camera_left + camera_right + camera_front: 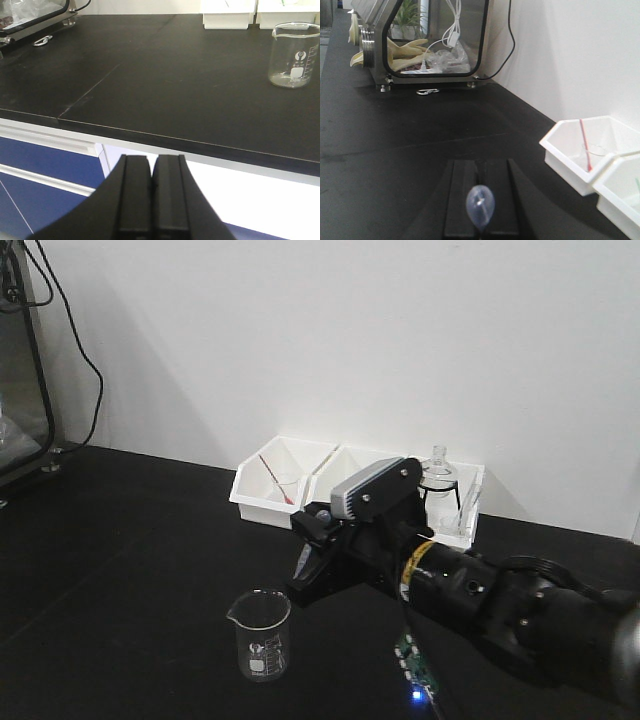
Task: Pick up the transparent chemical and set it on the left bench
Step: 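Extend the right arm and lower the beaker onto the bench, then open the right gripper and lift it away from the beaker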
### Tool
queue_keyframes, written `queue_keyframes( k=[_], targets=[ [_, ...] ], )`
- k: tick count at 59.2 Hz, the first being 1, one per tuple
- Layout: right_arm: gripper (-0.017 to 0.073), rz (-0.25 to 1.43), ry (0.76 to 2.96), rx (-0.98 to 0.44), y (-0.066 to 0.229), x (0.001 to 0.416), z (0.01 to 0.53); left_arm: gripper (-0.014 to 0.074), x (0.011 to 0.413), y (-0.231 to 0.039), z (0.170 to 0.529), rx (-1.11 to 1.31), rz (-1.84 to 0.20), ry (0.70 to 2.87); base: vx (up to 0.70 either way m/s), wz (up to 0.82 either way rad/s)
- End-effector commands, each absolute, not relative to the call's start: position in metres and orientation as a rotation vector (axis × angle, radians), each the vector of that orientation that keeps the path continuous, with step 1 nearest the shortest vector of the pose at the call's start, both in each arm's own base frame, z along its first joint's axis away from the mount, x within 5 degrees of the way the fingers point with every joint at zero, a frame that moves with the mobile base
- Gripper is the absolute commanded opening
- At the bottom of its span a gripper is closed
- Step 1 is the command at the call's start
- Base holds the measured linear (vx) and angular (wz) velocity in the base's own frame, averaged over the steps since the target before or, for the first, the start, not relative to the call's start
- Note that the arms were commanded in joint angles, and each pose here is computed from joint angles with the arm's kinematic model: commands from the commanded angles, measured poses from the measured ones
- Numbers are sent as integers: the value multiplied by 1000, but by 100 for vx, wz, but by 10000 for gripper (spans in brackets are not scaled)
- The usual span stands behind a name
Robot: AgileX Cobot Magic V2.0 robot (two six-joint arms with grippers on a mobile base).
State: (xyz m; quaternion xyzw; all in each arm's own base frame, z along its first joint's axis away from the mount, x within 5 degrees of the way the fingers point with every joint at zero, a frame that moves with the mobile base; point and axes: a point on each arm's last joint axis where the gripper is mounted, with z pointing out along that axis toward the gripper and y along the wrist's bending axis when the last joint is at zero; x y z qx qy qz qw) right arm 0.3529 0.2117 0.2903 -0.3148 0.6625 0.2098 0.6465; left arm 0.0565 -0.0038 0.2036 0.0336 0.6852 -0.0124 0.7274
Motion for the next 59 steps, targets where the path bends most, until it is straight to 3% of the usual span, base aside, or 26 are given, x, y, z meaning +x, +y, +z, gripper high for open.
queue_keyframes(
  k=[1, 17, 26, 34, 47, 53, 59],
  targets=[
    [-3, 521, 1368, -688, 226, 361, 322, -3, 55, -4, 206, 64, -35, 1429, 0, 0],
    [4, 532, 1425, -725, 258, 384, 291, -3, 55, -4, 206, 64, -35, 1429, 0, 0],
    [61, 498, 1522, -750, 264, 393, 262, -3, 55, -4, 206, 64, -35, 1429, 0, 0],
    [190, 500, 1553, -746, 265, 397, 249, -3, 55, -4, 206, 64, -35, 1429, 0, 0],
    [504, 508, 1561, -743, 266, 398, 245, -3, 55, -4, 206, 64, -35, 1429, 0, 0],
    [572, 515, 1558, -714, 264, 397, 251, -3, 55, -4, 206, 64, -35, 1429, 0, 0],
    [573, 482, 1545, -700, 257, 390, 278, -3, 55, -4, 206, 64, -35, 1429, 0, 0]
  ],
)
